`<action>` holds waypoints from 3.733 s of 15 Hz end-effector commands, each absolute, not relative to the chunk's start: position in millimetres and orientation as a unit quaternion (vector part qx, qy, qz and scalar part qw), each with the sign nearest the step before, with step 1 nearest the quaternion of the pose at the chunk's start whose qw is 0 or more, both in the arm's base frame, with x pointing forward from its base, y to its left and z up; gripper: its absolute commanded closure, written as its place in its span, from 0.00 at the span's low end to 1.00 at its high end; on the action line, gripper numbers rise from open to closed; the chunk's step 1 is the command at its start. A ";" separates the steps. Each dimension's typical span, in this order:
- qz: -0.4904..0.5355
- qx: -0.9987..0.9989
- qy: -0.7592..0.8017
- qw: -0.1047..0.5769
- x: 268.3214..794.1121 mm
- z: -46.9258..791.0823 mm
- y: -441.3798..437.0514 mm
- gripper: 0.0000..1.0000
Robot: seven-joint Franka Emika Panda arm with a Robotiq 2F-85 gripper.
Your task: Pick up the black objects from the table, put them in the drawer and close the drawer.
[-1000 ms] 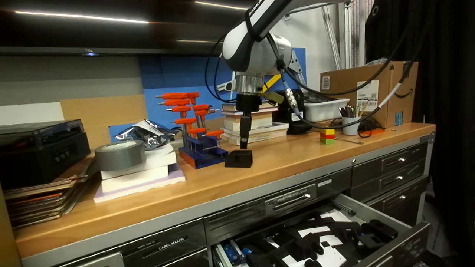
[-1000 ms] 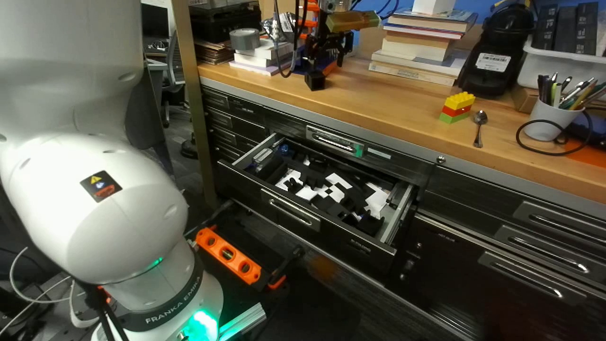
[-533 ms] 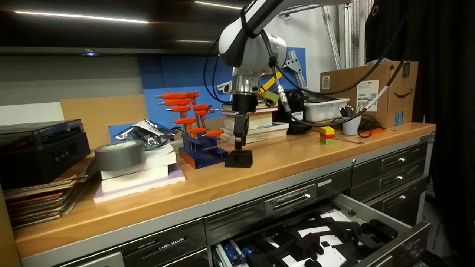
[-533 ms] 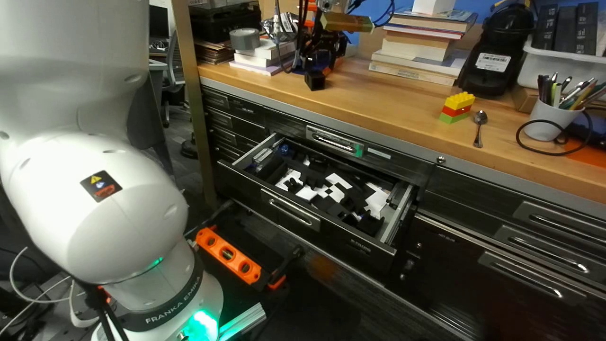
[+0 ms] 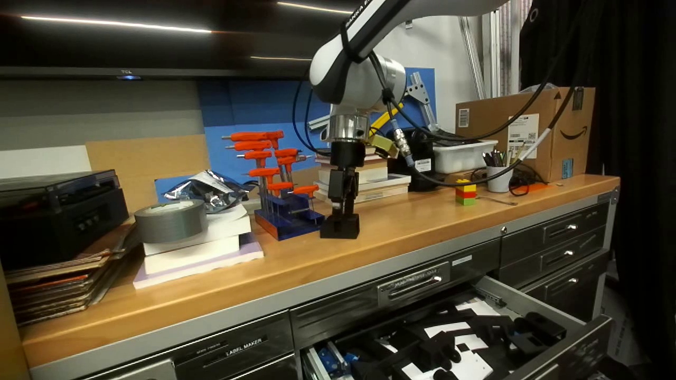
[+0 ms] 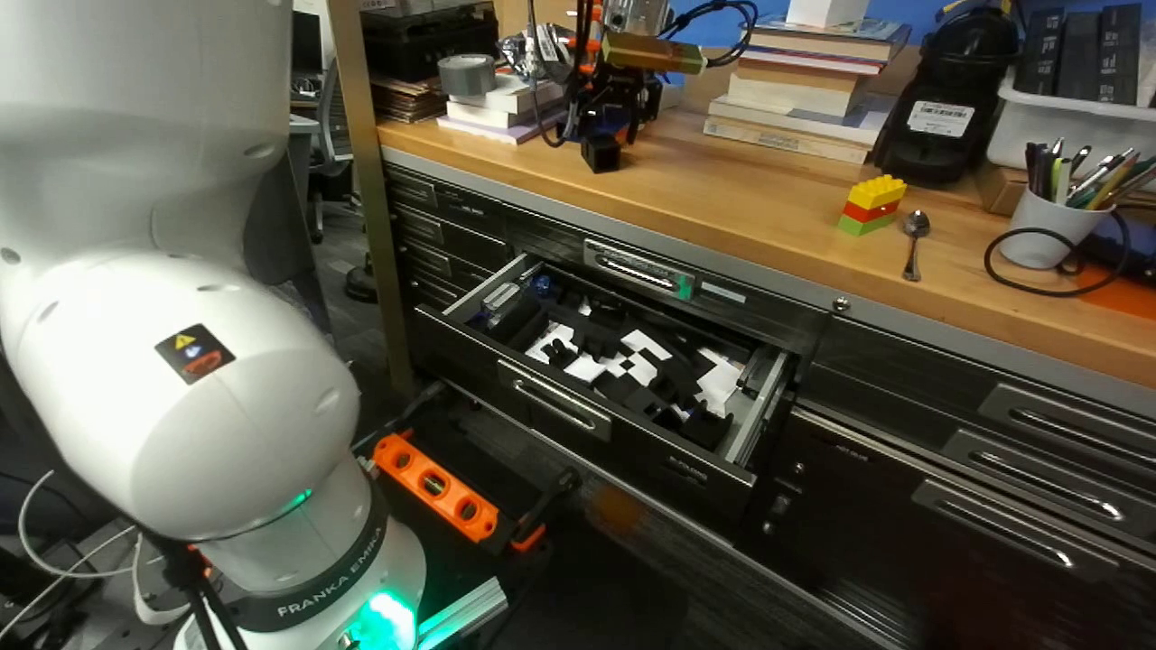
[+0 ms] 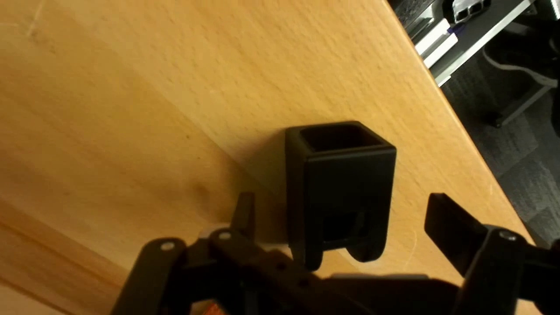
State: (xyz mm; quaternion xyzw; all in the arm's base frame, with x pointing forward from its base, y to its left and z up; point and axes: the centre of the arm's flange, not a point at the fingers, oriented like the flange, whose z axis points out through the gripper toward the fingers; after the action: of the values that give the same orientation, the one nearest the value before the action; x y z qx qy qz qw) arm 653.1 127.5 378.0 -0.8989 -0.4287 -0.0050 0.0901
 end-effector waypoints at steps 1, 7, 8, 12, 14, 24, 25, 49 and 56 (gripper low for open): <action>0.005 -0.907 -0.416 0.065 649.9 371.0 142.4 0.00; 0.011 -0.912 -0.406 0.051 642.4 364.0 148.4 0.25; 0.010 -0.913 -0.404 0.049 641.6 363.6 147.8 0.26; 0.007 -0.916 -0.398 0.043 639.0 360.1 147.4 0.58; 0.006 -0.919 -0.393 0.043 637.3 360.6 145.5 0.73; -0.003 -0.969 -0.248 -0.014 586.1 411.3 106.9 0.71; -0.002 -0.973 -0.228 -0.022 577.8 416.8 102.2 0.71; 0.028 -0.986 0.151 -0.058 421.5 256.6 5.1 0.72; -0.026 -0.984 0.175 -0.017 429.4 190.0 -43.2 0.72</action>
State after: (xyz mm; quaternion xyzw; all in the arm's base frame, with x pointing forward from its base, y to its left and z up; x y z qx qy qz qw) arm 418.8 -29.6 217.4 -0.9837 0.1772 -0.0062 -0.0307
